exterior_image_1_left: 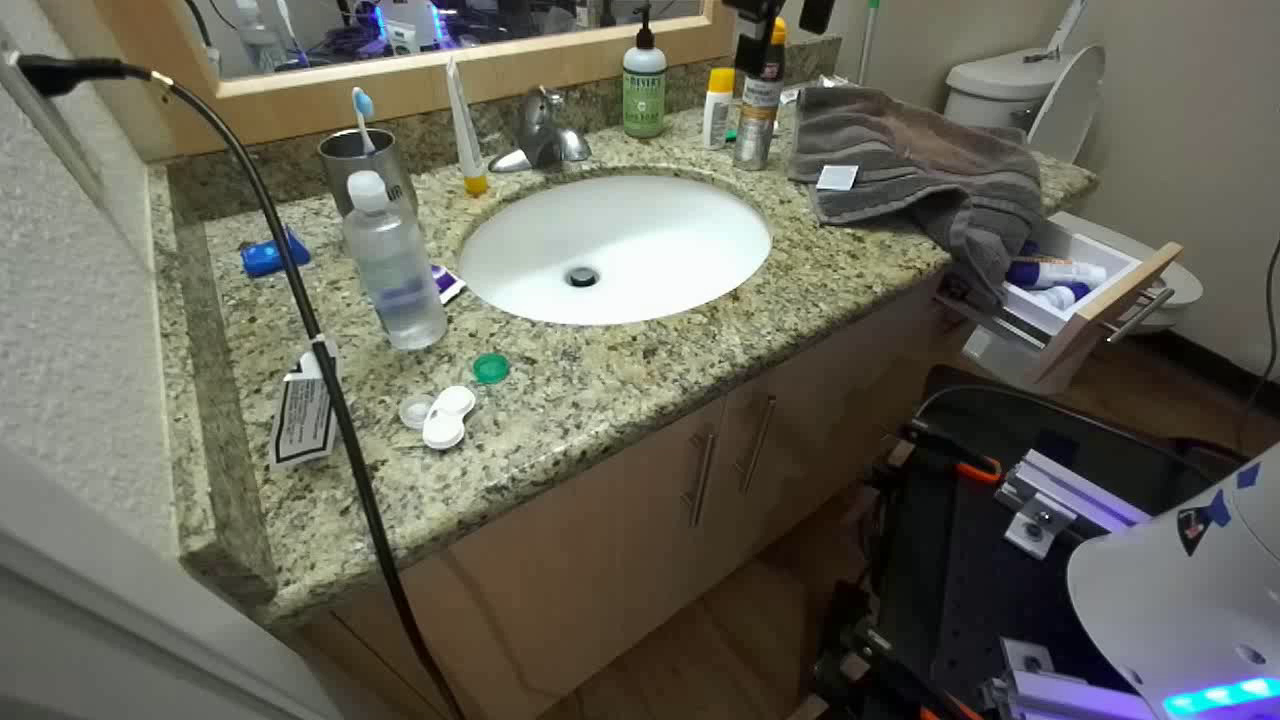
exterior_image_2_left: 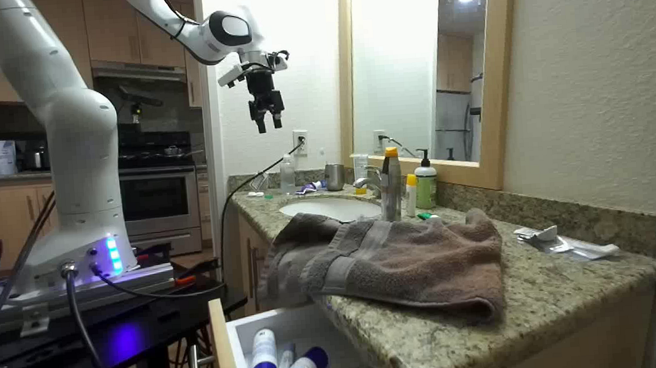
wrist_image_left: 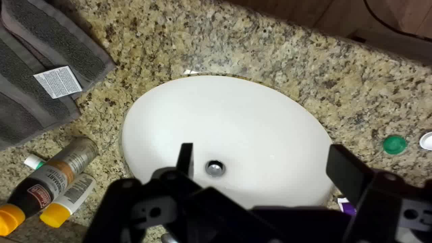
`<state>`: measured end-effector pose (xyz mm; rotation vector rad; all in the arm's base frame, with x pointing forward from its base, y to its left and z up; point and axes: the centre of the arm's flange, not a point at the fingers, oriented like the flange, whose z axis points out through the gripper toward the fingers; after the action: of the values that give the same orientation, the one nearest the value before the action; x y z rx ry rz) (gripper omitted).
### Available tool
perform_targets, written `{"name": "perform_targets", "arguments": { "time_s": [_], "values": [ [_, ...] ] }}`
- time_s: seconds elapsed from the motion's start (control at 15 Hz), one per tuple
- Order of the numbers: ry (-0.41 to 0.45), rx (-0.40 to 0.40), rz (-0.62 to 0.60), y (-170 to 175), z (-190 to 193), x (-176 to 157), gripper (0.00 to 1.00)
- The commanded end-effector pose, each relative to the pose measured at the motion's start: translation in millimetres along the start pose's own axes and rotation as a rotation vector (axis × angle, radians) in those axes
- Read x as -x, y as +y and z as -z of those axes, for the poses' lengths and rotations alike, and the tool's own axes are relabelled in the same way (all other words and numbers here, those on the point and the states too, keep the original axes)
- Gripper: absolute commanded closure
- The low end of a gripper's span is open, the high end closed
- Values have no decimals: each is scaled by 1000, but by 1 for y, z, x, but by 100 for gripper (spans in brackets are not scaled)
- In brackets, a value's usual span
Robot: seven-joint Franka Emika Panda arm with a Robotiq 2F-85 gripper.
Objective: Close the top drawer
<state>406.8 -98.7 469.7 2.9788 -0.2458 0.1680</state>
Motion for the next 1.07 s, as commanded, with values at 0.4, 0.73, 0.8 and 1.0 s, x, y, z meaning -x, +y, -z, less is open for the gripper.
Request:
{"name": "perform_targets", "arguments": {
  "time_s": [0.4,0.73,0.8,1.0],
  "values": [
    [-82,-3,-251,53,-36,-1,0],
    [-211,18,-524,151,-91,35,0],
    [-241,25,-575,162,-98,44,0],
    [-244,10,-599,168,-97,52,0]
  ]
}}
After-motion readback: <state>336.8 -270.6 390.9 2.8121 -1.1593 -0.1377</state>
